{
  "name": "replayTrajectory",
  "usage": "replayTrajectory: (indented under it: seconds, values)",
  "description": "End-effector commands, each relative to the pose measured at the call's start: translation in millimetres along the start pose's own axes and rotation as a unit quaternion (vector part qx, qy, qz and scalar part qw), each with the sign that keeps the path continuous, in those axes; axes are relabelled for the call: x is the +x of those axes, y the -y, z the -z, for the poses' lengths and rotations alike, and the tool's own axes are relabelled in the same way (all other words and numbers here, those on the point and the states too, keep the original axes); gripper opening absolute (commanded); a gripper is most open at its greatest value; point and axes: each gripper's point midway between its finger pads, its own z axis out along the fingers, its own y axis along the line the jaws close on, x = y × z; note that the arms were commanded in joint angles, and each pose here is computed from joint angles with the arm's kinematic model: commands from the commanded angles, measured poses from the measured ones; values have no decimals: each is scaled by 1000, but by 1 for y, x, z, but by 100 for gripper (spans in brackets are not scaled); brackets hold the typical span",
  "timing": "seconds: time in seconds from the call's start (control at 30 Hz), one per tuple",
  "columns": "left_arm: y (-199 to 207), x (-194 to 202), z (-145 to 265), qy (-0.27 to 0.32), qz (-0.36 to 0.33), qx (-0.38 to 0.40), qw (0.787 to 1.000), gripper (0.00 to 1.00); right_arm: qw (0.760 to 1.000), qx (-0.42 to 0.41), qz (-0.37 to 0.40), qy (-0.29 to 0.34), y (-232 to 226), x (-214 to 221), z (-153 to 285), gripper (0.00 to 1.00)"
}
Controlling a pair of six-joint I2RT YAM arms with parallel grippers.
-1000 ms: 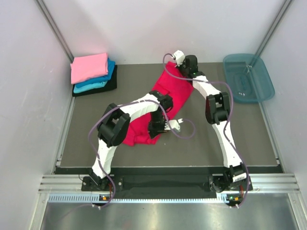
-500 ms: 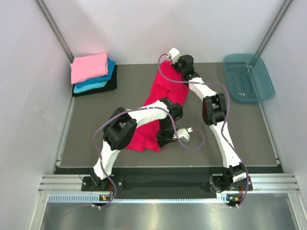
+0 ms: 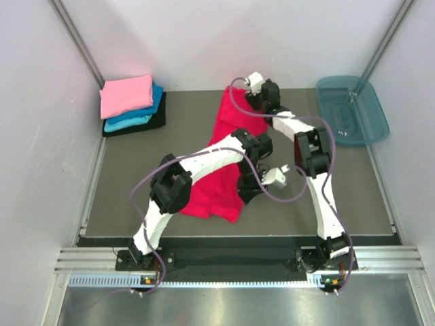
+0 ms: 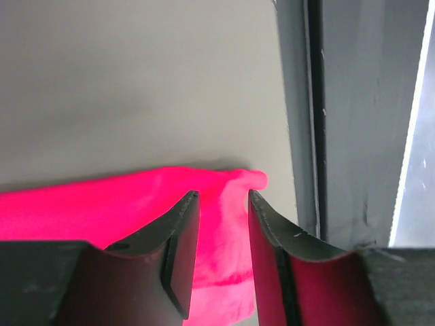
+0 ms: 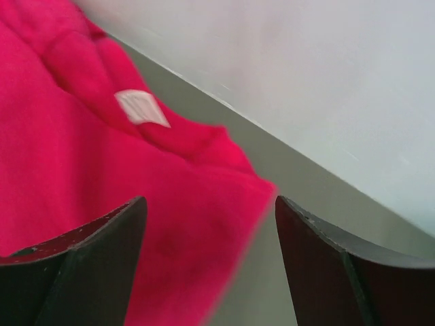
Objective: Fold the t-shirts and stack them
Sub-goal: Fold the tshirt
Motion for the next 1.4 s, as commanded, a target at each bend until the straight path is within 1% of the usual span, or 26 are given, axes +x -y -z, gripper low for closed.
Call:
replayTrajectory:
  seconds: [0.0,0.03,0.07,0.1,0.13,0.17,0.2,0.23,0.27,0.3,0.33,0.37,0.4,0.43,0.47,0.5,0.53,0.57,0.6,0.63,0.7,0.8,0.9,1.07,1.23,1.37]
  values:
    - [24,-30,66,48,19,-53,997,41,983,112,-97,107,140,-138,102,76]
    - [23,-34,84,66,31,-75,995,41,985,106,-115,70,144,-113,110,76]
    - [20,-37,97,79,33,-98,991,42,980,97,-160,62,145,-111,122,76]
    - [17,-38,107,91,41,-114,989,45,977,78,-184,75,151,-129,149,76]
    - [15,-33,128,114,72,-141,981,46,977,47,-209,10,130,-91,158,75]
    - [3,-29,134,127,92,-163,974,47,967,27,-252,-7,118,-84,171,75]
    - [-3,-23,143,138,113,-180,967,47,959,-7,-282,-1,109,-97,197,75]
    - [-12,-9,164,166,173,-204,949,47,949,-49,-306,-64,73,-59,211,75]
    - [-27,-1,172,184,208,-225,934,47,929,-97,-352,-62,55,-70,237,75]
    - [-33,8,181,197,244,-237,920,48,916,-124,-373,-80,38,-60,251,75]
    - [-43,27,200,220,300,-258,892,48,898,-149,-394,-126,8,-26,265,75]
    - [-48,41,201,219,325,-266,881,48,877,-165,-429,-142,-7,-20,279,74]
    - [-56,62,213,229,357,-278,862,50,862,-207,-444,-131,-20,-30,300,73]
    - [-54,71,221,245,386,-277,845,52,841,-226,-462,-169,-45,-2,316,72]
    - [-53,88,212,246,422,-259,833,52,816,-239,-493,-183,-59,2,329,72]
    - [-59,114,219,261,464,-256,807,51,798,-272,-508,-176,-70,-4,345,71]
    - [-55,118,221,288,490,-232,789,49,774,-283,-524,-215,-94,20,361,71]
    - [-54,136,204,283,528,-205,774,48,757,-289,-538,-234,-105,26,371,70]
    - [-55,158,206,297,567,-193,744,47,754,-298,-534,-240,-113,28,383,71]
    - [-50,160,205,318,585,-165,728,46,749,-315,-521,-262,-136,39,398,71]
    - [-40,189,188,322,633,-134,691,46,739,-337,-519,-267,-155,38,413,71]
    - [-21,213,163,324,677,-96,654,46,728,-361,-506,-290,-186,45,434,71]
    - [-6,221,135,324,702,-67,631,48,707,-368,-512,-322,-205,57,441,68]
    - [3,228,99,321,719,-52,615,48,672,-378,-516,-374,-248,72,458,64]
    - [1,238,81,309,728,-53,609,47,666,-377,-502,-402,-272,83,467,59]
    - [-8,241,77,308,732,-50,605,47,672,-372,-487,-416,-286,89,467,57]
